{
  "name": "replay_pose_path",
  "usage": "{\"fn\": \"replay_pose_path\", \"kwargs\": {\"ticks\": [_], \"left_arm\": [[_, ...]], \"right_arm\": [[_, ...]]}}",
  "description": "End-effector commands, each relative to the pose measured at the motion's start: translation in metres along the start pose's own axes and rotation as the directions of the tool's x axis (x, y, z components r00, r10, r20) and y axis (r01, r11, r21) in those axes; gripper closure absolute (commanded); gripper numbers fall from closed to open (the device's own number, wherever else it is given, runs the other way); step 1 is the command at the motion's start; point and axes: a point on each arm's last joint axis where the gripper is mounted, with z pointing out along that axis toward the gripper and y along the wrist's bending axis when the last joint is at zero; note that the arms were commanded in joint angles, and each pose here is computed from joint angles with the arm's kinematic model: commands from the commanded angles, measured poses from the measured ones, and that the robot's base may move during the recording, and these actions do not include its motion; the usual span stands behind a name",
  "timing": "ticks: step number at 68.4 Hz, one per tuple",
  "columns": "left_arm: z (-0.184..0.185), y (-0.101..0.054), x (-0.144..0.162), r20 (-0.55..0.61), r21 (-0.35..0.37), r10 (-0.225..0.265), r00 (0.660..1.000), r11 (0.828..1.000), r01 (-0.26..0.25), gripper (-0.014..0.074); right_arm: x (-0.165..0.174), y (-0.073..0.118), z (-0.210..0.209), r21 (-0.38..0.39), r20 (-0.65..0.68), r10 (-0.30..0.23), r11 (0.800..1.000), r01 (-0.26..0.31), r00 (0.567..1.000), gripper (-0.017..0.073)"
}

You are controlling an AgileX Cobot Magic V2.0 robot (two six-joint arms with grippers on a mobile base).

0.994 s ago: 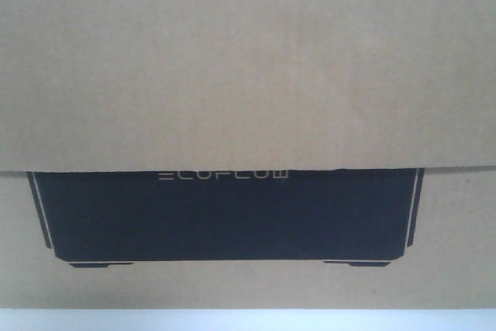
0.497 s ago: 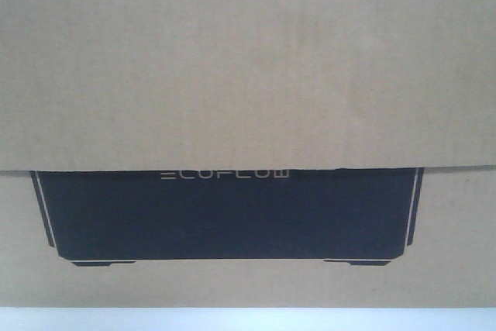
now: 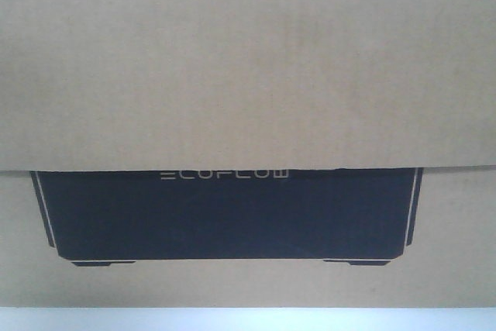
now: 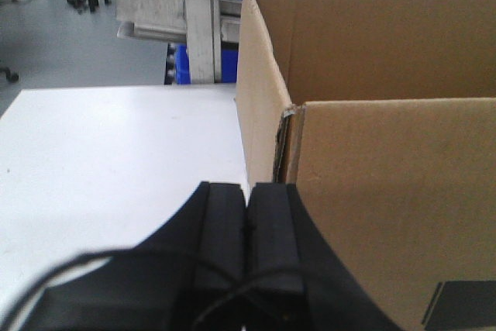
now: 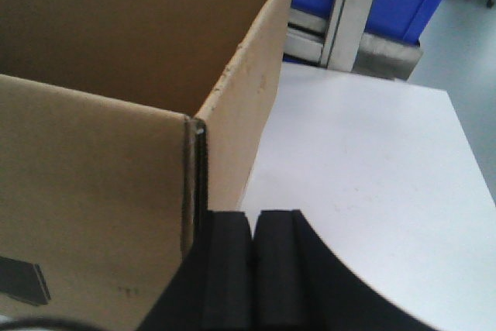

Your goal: Grab box from left shelf to table start

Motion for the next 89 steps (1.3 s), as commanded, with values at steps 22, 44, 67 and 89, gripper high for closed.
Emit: {"fn": "replay_pose_path", "kwargs": {"ticks": [22,44,67,89], "left_arm": [[-0.002,-0.001,-0.01,0.143,0.018,0.01,0.99,1.0,-0.013,0.0693],[-0.002,-0.001,-0.01,0.143,0.018,0.01,0.99,1.0,-0.013,0.0693],[0.001,-0.005,-0.002,0.091,0.032,-0.127,0.988,0.992,0.124,0.0693],[0.025,0.002,0.049,0.174,-0.13,-0.046,0.984,0.989,0.069,0.0693]], "right_arm": [[-0.004,0.001,-0.001,0.005,0.199,-0.023,1.0,0.023,0.98,0.0501],[-0.004,0.001,-0.001,0.005,0.199,-0.023,1.0,0.023,0.98,0.0501],[-0.004,0.001,-0.001,0.005,0.199,-0.023,1.0,0.023,0.98,0.0501],[-0.004,0.001,-0.001,0.005,0.198,-0.023,1.0,0.023,0.98,0.0501]]}}
